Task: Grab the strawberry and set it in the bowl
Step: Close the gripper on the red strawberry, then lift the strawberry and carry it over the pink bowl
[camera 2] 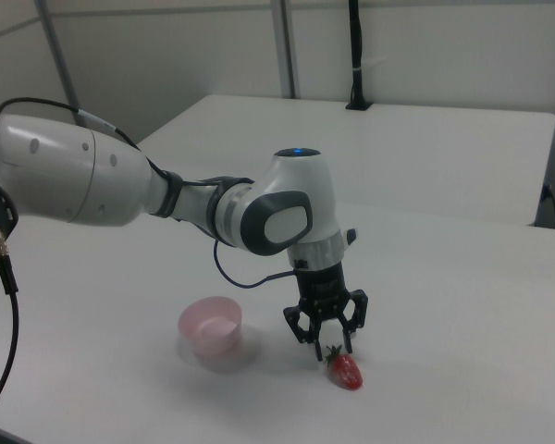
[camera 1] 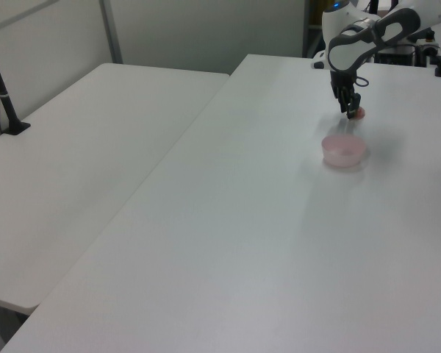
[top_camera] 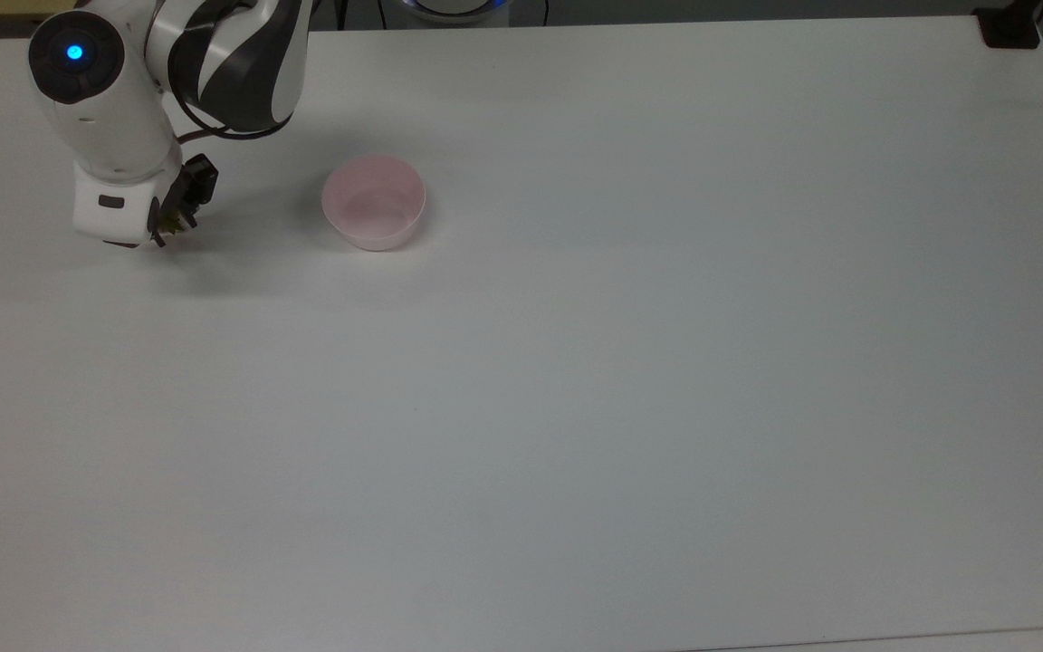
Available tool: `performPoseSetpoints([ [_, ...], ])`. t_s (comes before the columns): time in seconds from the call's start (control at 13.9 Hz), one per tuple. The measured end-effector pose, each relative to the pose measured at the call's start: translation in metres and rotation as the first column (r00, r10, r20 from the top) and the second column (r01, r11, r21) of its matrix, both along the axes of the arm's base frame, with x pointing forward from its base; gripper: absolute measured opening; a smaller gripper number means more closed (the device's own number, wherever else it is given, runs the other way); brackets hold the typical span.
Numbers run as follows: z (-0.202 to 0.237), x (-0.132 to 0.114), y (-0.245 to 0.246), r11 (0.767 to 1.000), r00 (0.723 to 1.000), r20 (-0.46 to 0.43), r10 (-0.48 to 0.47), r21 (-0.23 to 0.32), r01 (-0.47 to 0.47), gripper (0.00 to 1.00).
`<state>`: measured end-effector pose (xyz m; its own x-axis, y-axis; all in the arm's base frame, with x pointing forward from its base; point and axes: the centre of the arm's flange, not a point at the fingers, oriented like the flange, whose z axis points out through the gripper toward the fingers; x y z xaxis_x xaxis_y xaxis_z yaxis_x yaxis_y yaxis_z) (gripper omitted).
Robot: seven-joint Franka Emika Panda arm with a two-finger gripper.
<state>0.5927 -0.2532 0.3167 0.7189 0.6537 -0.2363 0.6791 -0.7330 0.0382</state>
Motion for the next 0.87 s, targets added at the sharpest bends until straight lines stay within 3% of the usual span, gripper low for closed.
performPoseSetpoints([
  [0.29, 0.010, -0.004, -0.010, 1.000, 1.000, 0.010, 0.004, 0.001, -0.004, 0.97],
  [0.36, 0.012, -0.007, -0.014, 1.000, 1.000, 0.005, 0.023, 0.007, -0.023, 1.00],
  [0.65, 0.014, -0.022, -0.034, 0.998, 0.998, -0.020, 0.054, 0.020, -0.054, 0.97],
  [0.72, 0.011, -0.026, -0.037, 0.998, 0.998, -0.028, 0.057, 0.025, -0.057, 0.83],
  [0.87, 0.005, -0.030, -0.037, 0.998, 0.998, -0.039, 0.057, 0.032, -0.056, 0.78],
])
